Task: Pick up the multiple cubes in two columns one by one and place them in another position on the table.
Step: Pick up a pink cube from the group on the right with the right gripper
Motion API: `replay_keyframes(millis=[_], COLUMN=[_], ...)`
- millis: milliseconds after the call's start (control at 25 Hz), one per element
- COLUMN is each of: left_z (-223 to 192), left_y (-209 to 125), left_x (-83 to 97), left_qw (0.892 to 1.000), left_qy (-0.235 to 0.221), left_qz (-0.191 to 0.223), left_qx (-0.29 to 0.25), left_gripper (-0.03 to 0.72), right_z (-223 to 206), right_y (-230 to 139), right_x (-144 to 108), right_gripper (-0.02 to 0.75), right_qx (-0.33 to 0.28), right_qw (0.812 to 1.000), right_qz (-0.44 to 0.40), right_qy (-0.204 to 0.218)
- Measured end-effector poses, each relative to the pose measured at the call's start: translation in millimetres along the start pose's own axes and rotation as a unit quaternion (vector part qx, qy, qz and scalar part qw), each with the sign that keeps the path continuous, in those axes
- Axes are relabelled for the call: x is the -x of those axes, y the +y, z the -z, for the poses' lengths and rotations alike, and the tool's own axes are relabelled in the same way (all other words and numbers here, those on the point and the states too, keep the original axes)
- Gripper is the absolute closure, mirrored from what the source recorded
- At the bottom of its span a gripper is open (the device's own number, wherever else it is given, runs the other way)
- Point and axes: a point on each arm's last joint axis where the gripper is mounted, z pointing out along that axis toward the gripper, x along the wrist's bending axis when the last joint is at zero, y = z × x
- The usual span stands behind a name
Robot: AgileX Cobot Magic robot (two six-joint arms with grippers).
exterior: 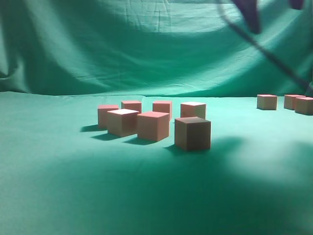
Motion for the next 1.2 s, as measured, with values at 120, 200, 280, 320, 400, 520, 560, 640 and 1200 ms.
replay_keyframes(millis=[120,200,280,320,400,520,560,640,1200], left_z=[0,0,0,0,0,0,0,0,0], left_y=[0,0,0,0,0,0,0,0,0], left_x=[0.0,0.0,0.0,0.0,0.0,0.0,0.0,0.0,0.0], left_qw=[1.0,1.0,1.0,1.0,1.0,1.0,1.0,1.0,1.0], left_qy=[0.0,0.0,0.0,0.0,0.0,0.0,0.0,0.0,0.0], left_qz=[0.0,0.0,0.0,0.0,0.0,0.0,0.0,0.0,0.0], left_qx=[0.0,0.0,0.0,0.0,0.0,0.0,0.0,0.0,0.0], left_gripper=[0.688,0.688,0.688,0.688,0.688,0.688,0.688,0.688,0.688], right_z=[-29,-49,-67,-76,-94,-120,-127,-143,-209], right_y=[-3,-5,-5,-6,-6,-7,-7,-7,-5], right_x=[44,70,89,98,110,119,119,114,83], right_gripper=[0.174,0.174,0.174,0.174,0.174,0.174,0.174,0.174,0.174], right_qx=[-0.052,-0.071,-0.063,-0.06,-0.045,-0.038,-0.036,-0.038,-0.014], right_qw=[0.997,0.991,0.984,0.979,0.974,0.973,0.974,0.975,0.975], right_qz=[-0.055,-0.097,-0.126,-0.139,-0.152,-0.146,-0.138,-0.125,-0.112], right_qy=[0.015,0.061,0.112,0.133,0.16,0.174,0.174,0.178,0.189])
